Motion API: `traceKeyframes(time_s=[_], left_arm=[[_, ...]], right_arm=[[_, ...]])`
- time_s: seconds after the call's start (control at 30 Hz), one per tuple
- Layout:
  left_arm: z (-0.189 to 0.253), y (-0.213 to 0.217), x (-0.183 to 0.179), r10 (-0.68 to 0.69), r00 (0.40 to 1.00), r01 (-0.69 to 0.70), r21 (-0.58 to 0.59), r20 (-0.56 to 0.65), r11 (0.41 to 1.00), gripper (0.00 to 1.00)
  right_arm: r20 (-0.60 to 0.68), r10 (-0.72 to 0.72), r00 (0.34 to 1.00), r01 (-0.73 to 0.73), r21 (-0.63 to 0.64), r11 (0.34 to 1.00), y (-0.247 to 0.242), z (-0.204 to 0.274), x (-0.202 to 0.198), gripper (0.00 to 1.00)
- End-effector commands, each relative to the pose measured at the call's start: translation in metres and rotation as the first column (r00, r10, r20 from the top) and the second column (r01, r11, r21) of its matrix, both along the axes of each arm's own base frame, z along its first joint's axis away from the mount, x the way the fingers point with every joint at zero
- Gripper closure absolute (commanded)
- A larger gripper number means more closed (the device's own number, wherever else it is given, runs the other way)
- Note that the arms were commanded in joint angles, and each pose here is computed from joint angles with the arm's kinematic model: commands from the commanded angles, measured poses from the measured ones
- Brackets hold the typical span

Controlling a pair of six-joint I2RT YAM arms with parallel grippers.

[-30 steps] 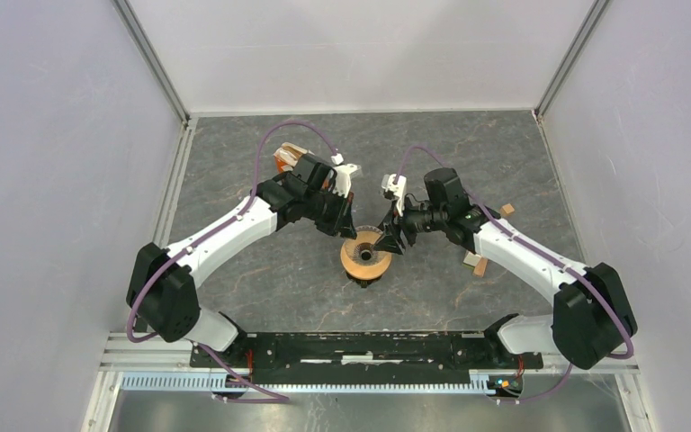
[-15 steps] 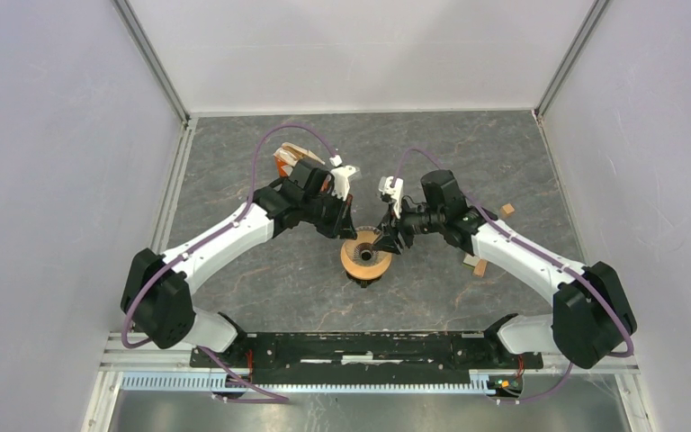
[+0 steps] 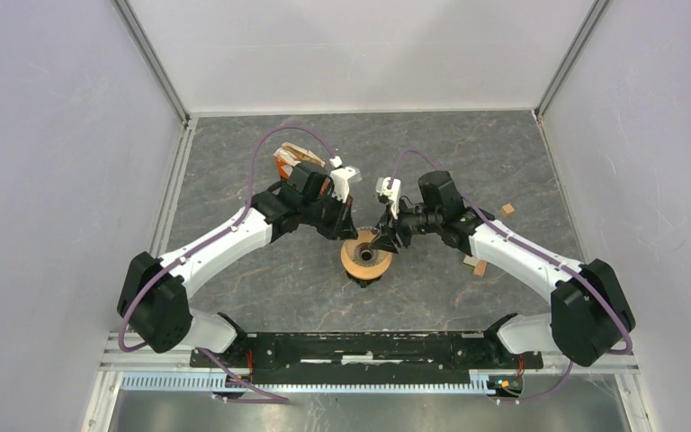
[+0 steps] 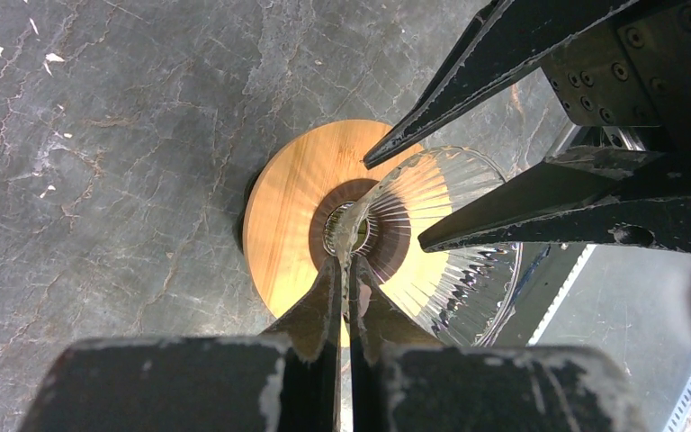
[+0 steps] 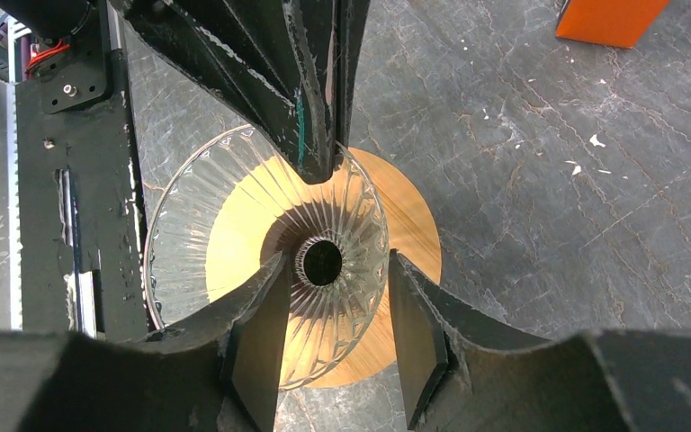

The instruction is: Place the coffee filter in the dripper

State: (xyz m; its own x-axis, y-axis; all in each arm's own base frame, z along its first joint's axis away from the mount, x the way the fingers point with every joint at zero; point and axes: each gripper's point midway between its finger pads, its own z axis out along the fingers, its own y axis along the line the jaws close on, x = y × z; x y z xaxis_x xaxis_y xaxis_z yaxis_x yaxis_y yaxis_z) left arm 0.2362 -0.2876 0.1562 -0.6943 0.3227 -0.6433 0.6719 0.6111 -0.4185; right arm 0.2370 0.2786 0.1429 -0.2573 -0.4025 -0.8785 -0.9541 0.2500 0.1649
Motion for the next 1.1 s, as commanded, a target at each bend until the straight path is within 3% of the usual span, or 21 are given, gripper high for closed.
traceKeyframes(time_s=[0.0,1.07], left_arm=[[-0.038,0.018,-0.009,-0.043,0.999,0.044,0.136,-0.014,0.99,0.98],[-0.067,0.036,-0.019,-0.046,0.999,0.049,0.197,-0.017,0.979,0.98]], right_arm=[[-0.015,-0.05,0.999,0.048,-0.128,0.991,-0.018,-0.039,0.004,0.52],[-0.02,-0.033,0.999,0.029,-0.157,0.987,-0.012,-0.046,0.003,0.56]])
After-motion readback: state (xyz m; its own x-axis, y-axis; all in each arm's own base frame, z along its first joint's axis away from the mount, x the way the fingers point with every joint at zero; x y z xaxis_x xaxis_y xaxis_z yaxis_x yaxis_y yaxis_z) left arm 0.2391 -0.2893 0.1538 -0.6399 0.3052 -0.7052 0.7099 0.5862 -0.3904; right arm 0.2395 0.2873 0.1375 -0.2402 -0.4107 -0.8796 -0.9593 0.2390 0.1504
